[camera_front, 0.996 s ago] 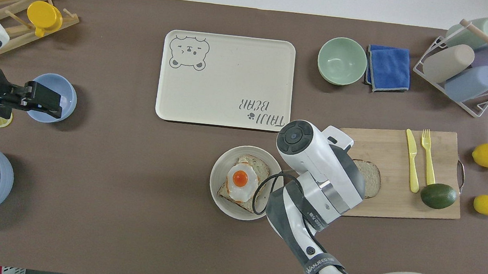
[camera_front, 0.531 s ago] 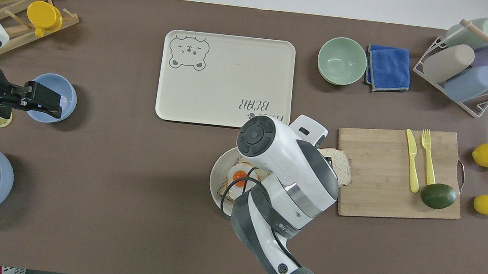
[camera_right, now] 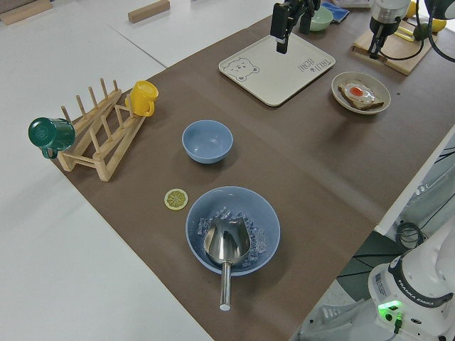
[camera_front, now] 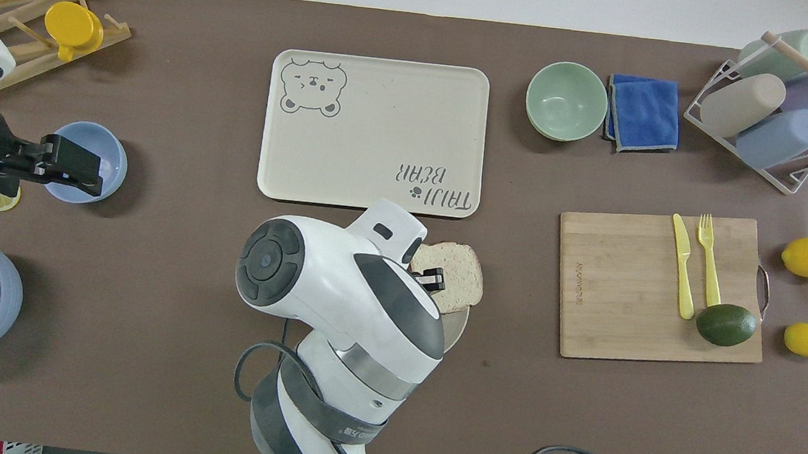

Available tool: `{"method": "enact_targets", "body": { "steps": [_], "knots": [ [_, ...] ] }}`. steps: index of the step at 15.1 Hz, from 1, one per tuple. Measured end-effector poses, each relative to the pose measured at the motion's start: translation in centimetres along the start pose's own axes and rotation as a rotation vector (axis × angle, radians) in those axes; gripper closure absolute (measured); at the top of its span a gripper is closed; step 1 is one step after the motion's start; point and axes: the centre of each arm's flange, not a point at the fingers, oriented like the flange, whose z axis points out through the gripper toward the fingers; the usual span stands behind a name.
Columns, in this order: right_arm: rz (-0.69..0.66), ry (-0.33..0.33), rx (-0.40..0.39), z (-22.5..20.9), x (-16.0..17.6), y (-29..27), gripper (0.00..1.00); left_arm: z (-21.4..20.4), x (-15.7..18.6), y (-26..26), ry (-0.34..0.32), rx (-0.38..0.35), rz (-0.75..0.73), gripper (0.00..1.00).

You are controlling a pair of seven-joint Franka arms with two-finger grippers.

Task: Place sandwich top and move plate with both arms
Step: 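Lay the bread slice on top of the egg with the right gripper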

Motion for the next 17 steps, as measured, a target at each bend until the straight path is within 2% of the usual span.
{"method": "enact_targets", "body": {
  "steps": [3, 6, 9, 10, 14, 17],
  "knots": [
    [0.027, 0.022, 0.061, 0.5, -0.5, -2.8, 0.93, 0.0, 0.0, 0.0, 0.000, 0.000, 0.000, 0.00],
    [0.021, 0.031, 0.070, 2.1, -1.6, -5.3, 0.93, 0.0, 0.0, 0.0, 0.000, 0.000, 0.000, 0.00],
    [0.024, 0.012, 0.084, 3.3, -2.1, -6.0, 0.93, 0.0, 0.0, 0.0, 0.000, 0.000, 0.000, 0.00],
    [0.036, -0.003, 0.100, 3.5, -1.9, -5.8, 0.86, 0.0, 0.0, 0.0, 0.000, 0.000, 0.000, 0.00],
    [0.060, -0.028, 0.116, 4.0, -1.3, -4.9, 0.50, 0.0, 0.0, 0.0, 0.000, 0.000, 0.000, 0.00],
    [0.086, -0.042, 0.148, 3.5, -0.8, -4.0, 0.46, 0.0, 0.0, 0.0, 0.000, 0.000, 0.000, 0.00]
  ]
}}
